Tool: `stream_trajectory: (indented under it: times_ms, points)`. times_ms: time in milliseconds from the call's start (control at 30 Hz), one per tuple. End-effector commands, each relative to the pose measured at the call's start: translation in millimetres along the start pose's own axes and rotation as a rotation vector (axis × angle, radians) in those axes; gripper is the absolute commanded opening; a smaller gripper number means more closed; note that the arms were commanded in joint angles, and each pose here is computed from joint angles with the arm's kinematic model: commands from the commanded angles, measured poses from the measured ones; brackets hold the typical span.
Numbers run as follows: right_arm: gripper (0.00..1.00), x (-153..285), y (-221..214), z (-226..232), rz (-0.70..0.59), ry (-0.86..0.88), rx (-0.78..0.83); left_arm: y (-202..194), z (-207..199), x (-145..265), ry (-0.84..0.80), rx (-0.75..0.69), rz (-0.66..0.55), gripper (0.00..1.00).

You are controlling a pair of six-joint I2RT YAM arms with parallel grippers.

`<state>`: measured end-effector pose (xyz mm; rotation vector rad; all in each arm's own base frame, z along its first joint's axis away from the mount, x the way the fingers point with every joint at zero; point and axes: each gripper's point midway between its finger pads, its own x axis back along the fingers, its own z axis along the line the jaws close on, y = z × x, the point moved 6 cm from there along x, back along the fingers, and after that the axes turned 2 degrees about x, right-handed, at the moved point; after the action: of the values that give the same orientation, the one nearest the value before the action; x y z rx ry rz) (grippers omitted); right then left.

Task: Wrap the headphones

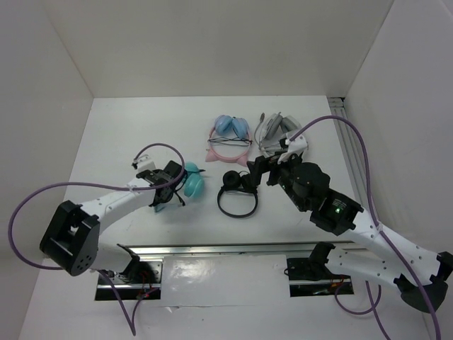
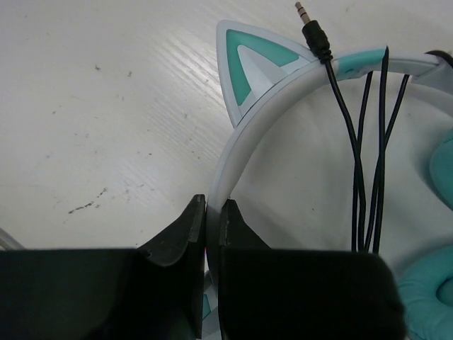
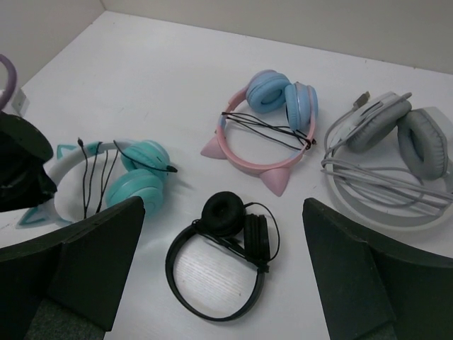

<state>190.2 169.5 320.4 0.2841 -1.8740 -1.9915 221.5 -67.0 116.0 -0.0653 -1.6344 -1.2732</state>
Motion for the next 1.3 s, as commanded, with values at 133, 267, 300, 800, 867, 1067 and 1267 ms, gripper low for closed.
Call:
stream_trajectory:
  times_ms: [133,267,300,800,867,1067,1267]
  points:
    - [1.00,3,4,5,-0.026,0.030,-0.040,-11,-16,-16,0.105,0.141,-0.042,0.01]
    - [1.00,8,7,4,-0.034,0.041,-0.054,-14,-13,-13,0.155,0.126,-0.029,0.21]
    - [1.00,10,9,3,-0.042,0.042,-0.058,-18,-12,-13,0.153,0.129,-0.030,0.25]
    - [1.00,5,9,6,-0.026,0.038,-0.060,-11,-3,54,-0.091,0.184,-0.071,0.83]
    - [1.00,6,17,10,-0.029,0.048,-0.084,3,-5,82,-0.187,0.197,-0.108,1.00]
    - [1.00,30,25,3,0.045,0.032,-0.156,36,19,169,-0.417,0.081,-0.145,1.00]
    - [1.00,82,39,-15,0.060,0.078,-0.217,30,65,195,-0.698,-0.059,-0.032,1.00]
